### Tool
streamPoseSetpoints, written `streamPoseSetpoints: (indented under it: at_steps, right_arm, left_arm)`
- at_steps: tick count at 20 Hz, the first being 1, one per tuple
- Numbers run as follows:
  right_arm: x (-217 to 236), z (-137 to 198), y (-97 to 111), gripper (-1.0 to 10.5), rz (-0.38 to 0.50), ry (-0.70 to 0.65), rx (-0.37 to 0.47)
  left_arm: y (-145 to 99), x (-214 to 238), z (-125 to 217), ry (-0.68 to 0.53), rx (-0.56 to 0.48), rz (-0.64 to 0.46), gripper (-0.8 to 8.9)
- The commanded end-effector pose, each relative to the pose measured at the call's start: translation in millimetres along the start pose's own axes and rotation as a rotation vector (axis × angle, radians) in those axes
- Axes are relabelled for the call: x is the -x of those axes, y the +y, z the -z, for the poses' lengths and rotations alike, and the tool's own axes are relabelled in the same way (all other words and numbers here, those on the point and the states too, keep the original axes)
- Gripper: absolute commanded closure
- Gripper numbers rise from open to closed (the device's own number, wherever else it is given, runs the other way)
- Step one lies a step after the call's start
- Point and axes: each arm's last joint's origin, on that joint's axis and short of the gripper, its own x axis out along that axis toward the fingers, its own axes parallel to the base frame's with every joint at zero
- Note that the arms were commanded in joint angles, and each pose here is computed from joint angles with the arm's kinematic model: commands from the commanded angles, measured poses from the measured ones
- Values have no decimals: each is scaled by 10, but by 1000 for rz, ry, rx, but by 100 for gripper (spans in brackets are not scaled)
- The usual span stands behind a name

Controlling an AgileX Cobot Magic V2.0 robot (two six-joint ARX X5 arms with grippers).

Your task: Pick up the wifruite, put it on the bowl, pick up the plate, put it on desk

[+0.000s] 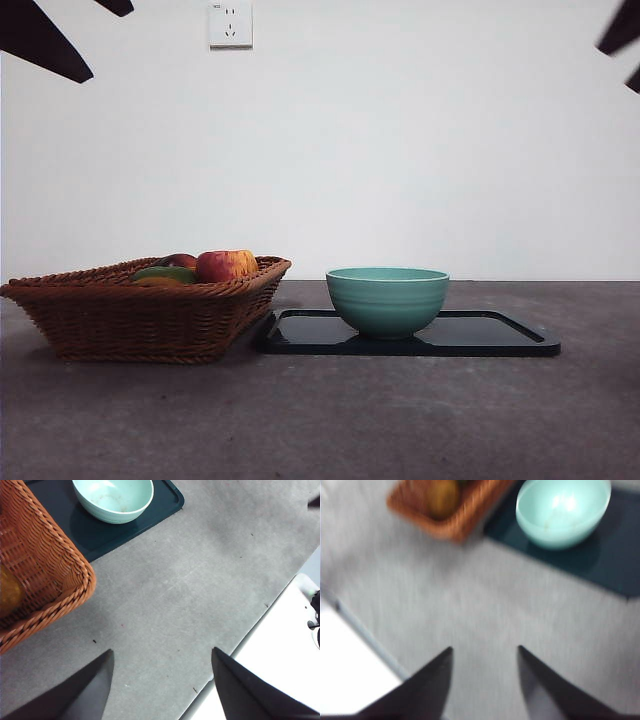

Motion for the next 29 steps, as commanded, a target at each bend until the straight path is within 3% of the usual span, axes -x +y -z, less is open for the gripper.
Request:
streamPoseSetpoints:
  at_steps: [1, 7, 15, 23, 29]
  right_arm:
    - [-28, -122, 2, 631, 24, -64, -84]
    - [-309, -690, -142, 616, 144, -71, -129]
    - [-1080, -1384, -624, 617, 237, 65, -144]
    - [-1932, -1282, -1046, 618, 249, 183, -170]
    - [-2280, -1132, -1227, 633, 253, 225, -185]
  left_arm:
    - [-12, 2, -34, -11, -29, 9, 504]
    - [-12, 2, -33, -9, -28, 9, 504]
    - [-12, 2, -33, -10, -29, 9, 504]
    - [-12, 2, -25, -1, -24, 9, 504]
    - [-12, 2, -24, -1, -25, 9, 504]
